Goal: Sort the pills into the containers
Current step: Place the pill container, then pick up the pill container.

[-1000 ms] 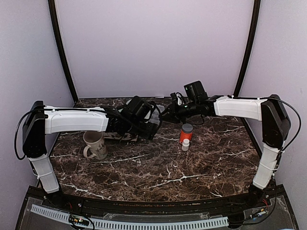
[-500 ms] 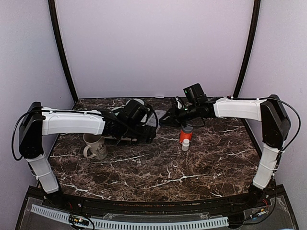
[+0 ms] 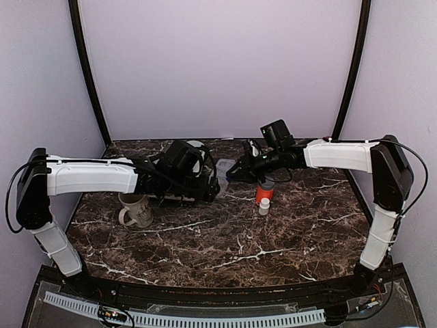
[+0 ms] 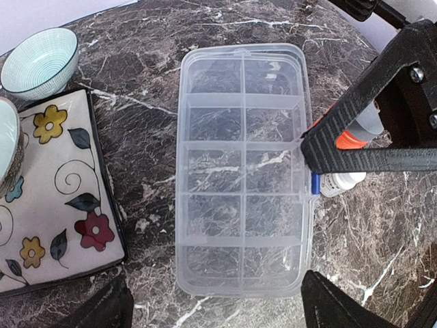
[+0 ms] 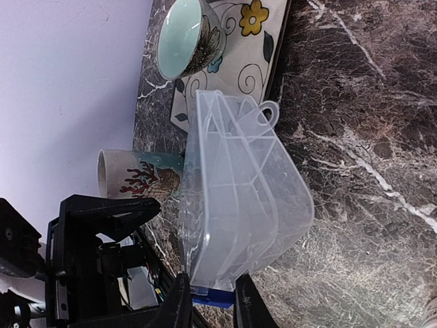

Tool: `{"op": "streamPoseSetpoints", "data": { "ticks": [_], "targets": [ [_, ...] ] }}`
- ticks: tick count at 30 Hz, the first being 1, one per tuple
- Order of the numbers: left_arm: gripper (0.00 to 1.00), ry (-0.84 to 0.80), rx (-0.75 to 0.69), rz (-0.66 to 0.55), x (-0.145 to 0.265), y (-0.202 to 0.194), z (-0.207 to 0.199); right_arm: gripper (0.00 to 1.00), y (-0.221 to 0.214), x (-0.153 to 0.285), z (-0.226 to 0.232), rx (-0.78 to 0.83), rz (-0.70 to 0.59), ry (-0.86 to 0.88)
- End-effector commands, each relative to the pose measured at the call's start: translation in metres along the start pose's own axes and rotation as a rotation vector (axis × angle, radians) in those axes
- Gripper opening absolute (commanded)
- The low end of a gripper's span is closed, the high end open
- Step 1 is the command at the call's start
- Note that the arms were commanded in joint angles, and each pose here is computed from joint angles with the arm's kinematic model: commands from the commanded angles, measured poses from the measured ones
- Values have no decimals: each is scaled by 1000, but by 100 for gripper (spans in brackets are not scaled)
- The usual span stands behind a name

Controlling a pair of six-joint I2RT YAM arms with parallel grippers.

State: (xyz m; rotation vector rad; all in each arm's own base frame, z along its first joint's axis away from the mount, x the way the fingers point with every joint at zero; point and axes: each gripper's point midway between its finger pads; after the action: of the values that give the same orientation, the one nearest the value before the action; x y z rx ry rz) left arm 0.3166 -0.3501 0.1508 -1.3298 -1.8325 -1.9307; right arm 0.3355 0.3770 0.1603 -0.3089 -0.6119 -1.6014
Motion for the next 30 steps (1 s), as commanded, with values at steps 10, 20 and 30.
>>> {"op": "streamPoseSetpoints", "data": {
  "ticks": [10, 20, 30],
  "targets": [
    [91, -70, 44, -26, 12, 6, -7, 0, 1, -3, 22, 41, 11, 34],
    [99, -44, 37, -13, 2, 10, -8, 0, -3, -5, 27, 45, 27, 31],
    [99, 83, -24, -8, -4, 19, 2, 0, -7, -7, 30, 49, 37, 35]
  ]
}}
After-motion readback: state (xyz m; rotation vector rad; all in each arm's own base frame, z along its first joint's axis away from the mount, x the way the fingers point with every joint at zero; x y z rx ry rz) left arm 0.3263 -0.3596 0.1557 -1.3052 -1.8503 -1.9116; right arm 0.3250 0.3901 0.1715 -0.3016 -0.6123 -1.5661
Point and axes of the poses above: each gripper's point midway between its finger pads, its own x axis back along the fingers, its own z axis along the line the jaws close on, y = z × x, and after that the axes turned 2 degrees about -x, right-handed
